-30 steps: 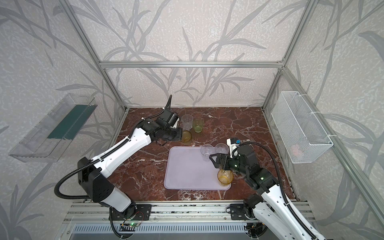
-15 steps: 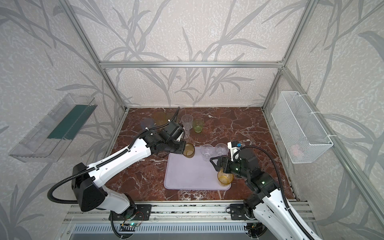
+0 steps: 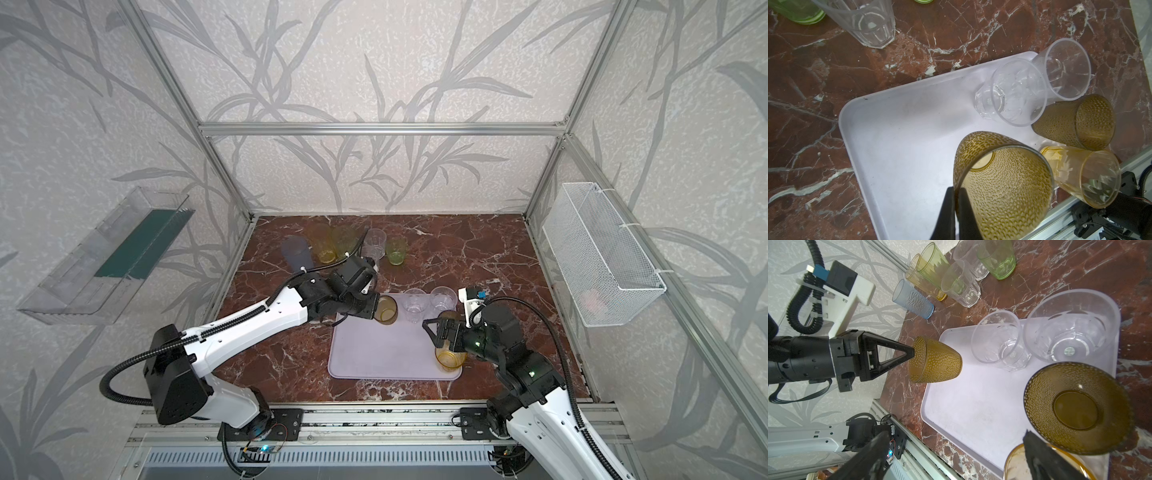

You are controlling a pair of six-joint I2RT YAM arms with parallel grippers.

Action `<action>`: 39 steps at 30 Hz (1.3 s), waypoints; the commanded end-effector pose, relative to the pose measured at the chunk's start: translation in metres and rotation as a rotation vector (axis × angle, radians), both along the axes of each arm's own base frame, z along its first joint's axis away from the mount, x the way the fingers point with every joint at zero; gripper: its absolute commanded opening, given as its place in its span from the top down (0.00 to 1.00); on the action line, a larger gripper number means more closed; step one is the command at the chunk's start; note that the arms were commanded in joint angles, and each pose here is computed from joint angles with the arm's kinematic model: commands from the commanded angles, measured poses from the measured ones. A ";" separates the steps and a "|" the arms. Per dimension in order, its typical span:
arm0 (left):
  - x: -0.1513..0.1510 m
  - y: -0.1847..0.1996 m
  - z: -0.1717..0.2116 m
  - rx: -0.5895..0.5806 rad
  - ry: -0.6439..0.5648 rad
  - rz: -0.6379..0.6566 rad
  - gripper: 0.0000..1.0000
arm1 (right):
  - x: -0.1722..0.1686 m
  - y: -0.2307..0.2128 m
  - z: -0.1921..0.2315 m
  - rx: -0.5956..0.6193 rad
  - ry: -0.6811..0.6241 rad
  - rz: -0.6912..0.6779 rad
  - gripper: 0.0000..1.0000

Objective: Place the glasses into the tray
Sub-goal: 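Lower the olive glass onto the tray beside the clear glasses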

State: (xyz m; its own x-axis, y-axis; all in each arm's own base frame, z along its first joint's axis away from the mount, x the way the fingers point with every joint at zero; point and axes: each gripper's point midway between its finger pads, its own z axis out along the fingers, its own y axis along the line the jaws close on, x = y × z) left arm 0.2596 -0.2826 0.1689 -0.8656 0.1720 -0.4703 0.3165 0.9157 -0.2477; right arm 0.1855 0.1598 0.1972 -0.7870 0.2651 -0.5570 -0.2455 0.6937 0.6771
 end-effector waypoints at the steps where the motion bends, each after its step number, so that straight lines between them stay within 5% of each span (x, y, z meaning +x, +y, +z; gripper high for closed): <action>1: 0.004 -0.014 -0.003 -0.034 -0.004 0.000 1.00 | -0.001 -0.003 -0.004 -0.008 0.007 -0.012 0.01; 39: 0.000 -0.081 -0.055 0.018 0.092 -0.128 1.00 | -0.010 -0.016 -0.005 -0.022 -0.001 -0.058 0.01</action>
State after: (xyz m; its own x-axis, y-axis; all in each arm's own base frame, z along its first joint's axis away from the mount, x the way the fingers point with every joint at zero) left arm 0.2558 -0.3534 0.1077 -0.8845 0.2868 -0.3680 0.3928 0.8834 -0.2556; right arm 0.1772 0.1467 0.1997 -0.7622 0.2944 -0.5766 -0.2287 0.7108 0.6652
